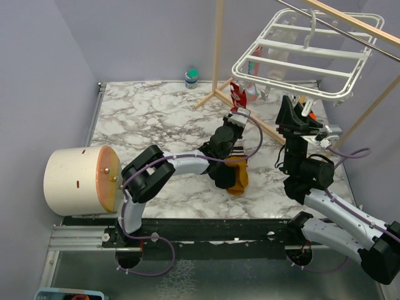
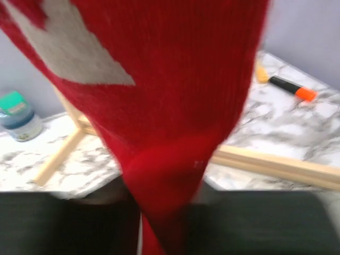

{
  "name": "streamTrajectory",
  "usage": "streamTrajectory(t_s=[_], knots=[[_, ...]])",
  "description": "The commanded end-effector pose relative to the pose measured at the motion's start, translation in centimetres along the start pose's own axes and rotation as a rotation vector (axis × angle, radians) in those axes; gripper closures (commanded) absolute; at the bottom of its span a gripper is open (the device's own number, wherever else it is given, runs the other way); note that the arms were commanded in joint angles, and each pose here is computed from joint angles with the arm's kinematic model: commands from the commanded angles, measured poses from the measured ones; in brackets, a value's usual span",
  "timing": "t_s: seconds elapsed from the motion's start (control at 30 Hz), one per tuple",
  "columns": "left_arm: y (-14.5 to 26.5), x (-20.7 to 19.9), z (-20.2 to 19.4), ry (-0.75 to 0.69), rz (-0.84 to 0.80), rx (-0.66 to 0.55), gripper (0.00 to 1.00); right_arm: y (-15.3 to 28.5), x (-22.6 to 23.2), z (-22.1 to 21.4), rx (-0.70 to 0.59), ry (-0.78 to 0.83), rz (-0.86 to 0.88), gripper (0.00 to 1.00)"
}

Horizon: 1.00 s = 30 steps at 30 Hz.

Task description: Remove the socks clipped to the hanger

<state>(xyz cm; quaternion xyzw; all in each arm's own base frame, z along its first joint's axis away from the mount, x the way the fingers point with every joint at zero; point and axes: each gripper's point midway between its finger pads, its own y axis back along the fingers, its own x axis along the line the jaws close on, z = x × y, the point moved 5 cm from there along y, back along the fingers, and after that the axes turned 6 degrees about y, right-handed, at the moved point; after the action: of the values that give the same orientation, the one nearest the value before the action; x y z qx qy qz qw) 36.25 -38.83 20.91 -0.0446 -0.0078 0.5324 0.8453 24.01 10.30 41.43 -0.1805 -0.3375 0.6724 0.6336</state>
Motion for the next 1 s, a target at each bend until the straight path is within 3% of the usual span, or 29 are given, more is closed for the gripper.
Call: streamTrajectory(t_s=[0.0,0.2,0.4,0.47,0.6,0.8,0.97], knots=[[-0.8,-0.4,0.9,0.025,-0.008,-0.042,0.99,0.5,-0.8,-0.3,0.026,0.024,-0.044,0.72],[0.0,-0.1,1.0,0.027,-0.017,-0.046,1.0,0.5,-1.1,-0.3,0.032,0.016,-0.067,0.6],[1.8,0.3,0.7,0.045,-0.037,-0.026,1.0,0.9,-1.3,-1.0,0.072,0.008,-0.082,0.29],[2.5,0.3,0.4,0.04,-0.04,-0.017,1.0,1.2,-1.4,-1.7,0.104,0.012,-0.084,0.25],[3.7,0.3,-0.2,-0.017,-0.026,-0.003,1.0,2.9,-1.0,-3.5,0.184,-0.002,-0.029,0.23],[5.2,-0.6,-0.7,-0.06,-0.008,0.0,1.0,5.7,2.9,-7.6,0.347,-0.111,0.242,0.27],[6.3,-2.2,-0.9,-0.094,-0.011,-0.006,1.0,5.7,4.0,-9.5,0.373,-0.135,0.271,0.27]])
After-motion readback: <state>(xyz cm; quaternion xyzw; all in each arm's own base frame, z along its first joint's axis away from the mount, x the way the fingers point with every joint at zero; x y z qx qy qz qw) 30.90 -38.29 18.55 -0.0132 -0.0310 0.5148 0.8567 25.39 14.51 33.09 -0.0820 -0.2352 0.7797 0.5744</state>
